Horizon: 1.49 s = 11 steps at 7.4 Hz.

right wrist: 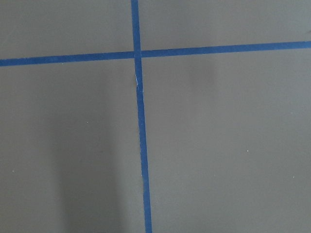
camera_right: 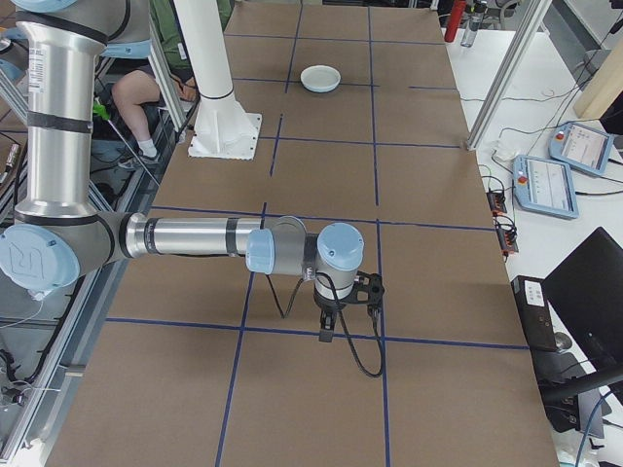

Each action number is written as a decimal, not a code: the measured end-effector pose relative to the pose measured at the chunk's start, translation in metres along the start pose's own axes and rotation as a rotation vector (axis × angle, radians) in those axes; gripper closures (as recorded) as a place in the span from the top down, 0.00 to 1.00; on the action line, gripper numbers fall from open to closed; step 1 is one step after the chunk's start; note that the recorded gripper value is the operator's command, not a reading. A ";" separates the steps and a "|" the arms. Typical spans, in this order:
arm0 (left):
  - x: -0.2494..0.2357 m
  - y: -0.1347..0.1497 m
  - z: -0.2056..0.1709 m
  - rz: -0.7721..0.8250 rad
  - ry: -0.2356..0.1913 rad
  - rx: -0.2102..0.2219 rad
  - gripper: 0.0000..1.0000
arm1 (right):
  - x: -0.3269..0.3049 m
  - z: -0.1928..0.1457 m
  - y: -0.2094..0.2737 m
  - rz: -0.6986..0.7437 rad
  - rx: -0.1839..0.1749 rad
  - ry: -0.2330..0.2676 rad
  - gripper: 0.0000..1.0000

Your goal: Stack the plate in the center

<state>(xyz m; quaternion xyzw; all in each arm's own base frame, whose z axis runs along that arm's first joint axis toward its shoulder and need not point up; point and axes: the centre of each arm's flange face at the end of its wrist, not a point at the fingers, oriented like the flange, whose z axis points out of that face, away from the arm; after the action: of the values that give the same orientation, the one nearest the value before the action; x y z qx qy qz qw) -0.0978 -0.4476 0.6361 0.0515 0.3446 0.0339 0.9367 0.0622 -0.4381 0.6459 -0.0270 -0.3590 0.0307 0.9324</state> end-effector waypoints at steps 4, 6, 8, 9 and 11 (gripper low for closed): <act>-0.008 0.006 -0.003 -0.020 -0.002 0.008 1.00 | 0.000 0.000 0.000 0.000 0.000 0.000 1.00; -0.007 0.006 -0.003 -0.016 -0.001 0.007 1.00 | 0.000 0.000 0.000 0.000 0.000 0.000 1.00; -0.007 0.007 -0.003 -0.015 -0.001 0.005 1.00 | 0.000 0.000 0.000 0.000 0.000 0.000 1.00; -0.007 0.007 -0.002 -0.015 -0.001 0.005 1.00 | 0.000 0.000 0.000 0.000 0.000 0.000 1.00; -0.007 0.008 -0.002 -0.016 -0.001 0.004 1.00 | 0.000 0.000 0.000 0.000 0.000 0.000 1.00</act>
<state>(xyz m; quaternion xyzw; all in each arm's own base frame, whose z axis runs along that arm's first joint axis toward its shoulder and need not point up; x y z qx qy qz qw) -0.1047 -0.4404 0.6402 0.0505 0.3444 0.0259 0.9371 0.0622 -0.4381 0.6458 -0.0270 -0.3590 0.0307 0.9324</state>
